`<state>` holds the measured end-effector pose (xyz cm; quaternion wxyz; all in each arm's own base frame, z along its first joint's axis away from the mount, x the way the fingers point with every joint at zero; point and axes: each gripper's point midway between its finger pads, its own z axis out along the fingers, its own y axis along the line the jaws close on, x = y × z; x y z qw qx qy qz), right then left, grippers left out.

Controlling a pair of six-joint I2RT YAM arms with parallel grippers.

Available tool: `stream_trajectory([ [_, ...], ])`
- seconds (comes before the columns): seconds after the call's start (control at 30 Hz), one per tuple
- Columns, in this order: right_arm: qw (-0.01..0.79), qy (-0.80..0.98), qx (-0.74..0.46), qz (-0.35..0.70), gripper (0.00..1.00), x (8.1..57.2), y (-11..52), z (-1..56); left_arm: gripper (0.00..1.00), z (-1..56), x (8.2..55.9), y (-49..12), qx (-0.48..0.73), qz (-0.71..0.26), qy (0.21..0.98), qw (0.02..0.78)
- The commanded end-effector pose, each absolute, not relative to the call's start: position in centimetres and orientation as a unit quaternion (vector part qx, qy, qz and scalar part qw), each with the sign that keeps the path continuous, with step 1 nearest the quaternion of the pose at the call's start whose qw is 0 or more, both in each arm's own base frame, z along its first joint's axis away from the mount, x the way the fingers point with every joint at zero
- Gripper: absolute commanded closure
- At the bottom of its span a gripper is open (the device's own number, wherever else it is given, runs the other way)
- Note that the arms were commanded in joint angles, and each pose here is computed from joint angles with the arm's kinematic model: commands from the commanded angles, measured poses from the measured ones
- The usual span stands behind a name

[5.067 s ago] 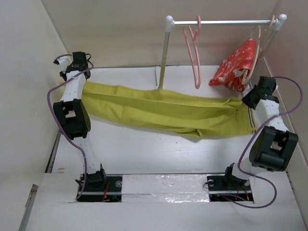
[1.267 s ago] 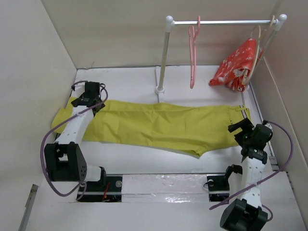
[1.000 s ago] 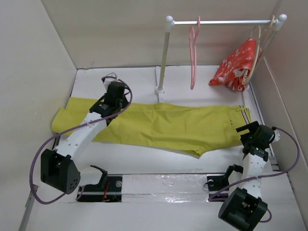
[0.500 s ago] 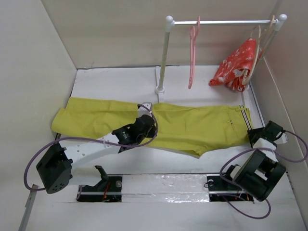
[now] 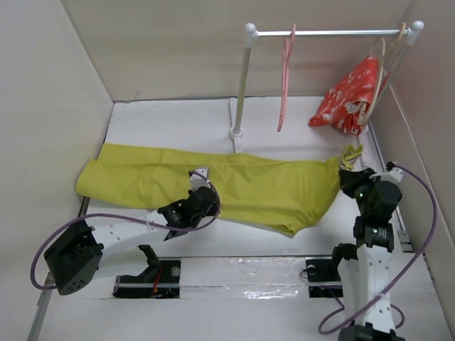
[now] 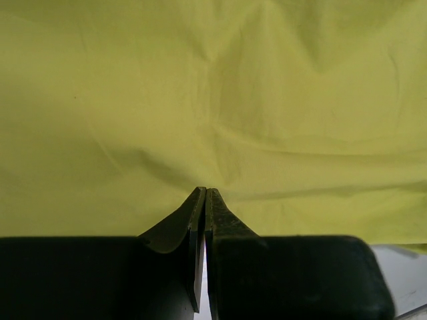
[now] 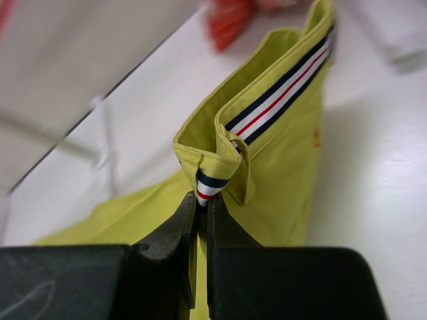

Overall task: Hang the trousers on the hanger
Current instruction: Fold the trousers at the center of the board.

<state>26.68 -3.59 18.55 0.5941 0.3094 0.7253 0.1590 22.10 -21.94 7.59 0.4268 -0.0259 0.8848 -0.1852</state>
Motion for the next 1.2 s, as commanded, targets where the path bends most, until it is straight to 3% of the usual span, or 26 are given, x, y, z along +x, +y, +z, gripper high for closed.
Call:
stream_trajectory([
  [0.0,0.571,0.756,0.226,0.229,1.00,25.4,2.4,19.6,1.00,7.1,21.4,-22.6,-0.044,-0.224,0.878,0.420],
  [0.27,0.522,0.772,0.056,0.358,1.00,22.7,17.1,26.9,1.00,2.8,19.7,-22.1,-0.061,-0.209,0.902,0.372],
  [0.5,0.562,0.735,0.023,0.379,1.00,21.6,22.1,36.3,1.00,0.3,18.3,-20.8,-0.072,-0.189,0.913,0.354],
  [0.83,0.636,0.636,-0.007,0.438,1.00,21.3,22.5,52.1,1.00,-1.4,16.3,-22.9,-0.047,-0.202,0.922,0.327],
  [1.17,0.686,0.578,-0.007,0.442,1.00,19.0,17.2,60.4,1.00,-1.1,16.6,-34.9,0.053,-0.222,0.922,0.312],
])
